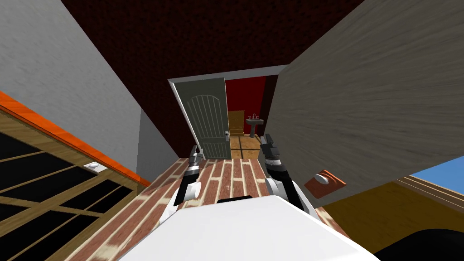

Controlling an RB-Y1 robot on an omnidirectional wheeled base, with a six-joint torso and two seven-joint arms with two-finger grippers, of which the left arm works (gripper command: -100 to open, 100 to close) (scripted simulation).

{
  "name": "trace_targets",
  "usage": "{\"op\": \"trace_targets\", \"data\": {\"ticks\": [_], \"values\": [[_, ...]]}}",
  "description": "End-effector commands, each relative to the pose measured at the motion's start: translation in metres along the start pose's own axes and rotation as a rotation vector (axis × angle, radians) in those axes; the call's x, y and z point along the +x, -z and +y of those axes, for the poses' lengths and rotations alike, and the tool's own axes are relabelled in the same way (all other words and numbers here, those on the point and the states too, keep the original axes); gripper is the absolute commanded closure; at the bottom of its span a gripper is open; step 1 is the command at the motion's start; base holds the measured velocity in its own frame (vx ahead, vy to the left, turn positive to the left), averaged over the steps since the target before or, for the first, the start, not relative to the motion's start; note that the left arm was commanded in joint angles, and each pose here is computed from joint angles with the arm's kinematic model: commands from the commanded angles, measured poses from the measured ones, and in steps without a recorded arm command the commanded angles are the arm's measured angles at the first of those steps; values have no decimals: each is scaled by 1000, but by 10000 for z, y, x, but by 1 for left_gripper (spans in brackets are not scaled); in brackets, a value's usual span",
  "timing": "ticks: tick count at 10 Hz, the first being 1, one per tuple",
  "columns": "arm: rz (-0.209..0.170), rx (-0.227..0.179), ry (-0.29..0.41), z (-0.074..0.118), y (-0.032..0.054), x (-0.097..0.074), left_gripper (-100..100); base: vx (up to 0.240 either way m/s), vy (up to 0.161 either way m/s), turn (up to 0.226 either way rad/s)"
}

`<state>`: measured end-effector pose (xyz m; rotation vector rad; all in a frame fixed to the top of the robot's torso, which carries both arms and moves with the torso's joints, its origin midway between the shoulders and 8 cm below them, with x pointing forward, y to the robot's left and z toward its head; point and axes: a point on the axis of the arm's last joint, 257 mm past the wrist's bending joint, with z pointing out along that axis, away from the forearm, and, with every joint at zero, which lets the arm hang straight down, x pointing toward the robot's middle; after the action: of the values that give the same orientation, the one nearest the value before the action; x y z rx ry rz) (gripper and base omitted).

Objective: Pull the door open

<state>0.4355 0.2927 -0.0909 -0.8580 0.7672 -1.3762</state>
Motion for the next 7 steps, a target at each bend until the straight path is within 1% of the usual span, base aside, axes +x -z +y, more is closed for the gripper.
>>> {"op": "trace_targets", "data": {"ticks": [1, 2, 4, 5, 7], "values": [[4, -40, 0, 183, 7, 13, -100, 157, -41, -100], [7, -77, -1, 350, 4, 19, -100, 155, -31, -82], [10, -113, -2, 515, 4, 26, -100, 141, -55, -60], [13, -149, -4, 678, 9, 33, -100, 161, -68, -96], [16, -184, -5, 836, 16, 39, -100, 149, -40, -58]]}}
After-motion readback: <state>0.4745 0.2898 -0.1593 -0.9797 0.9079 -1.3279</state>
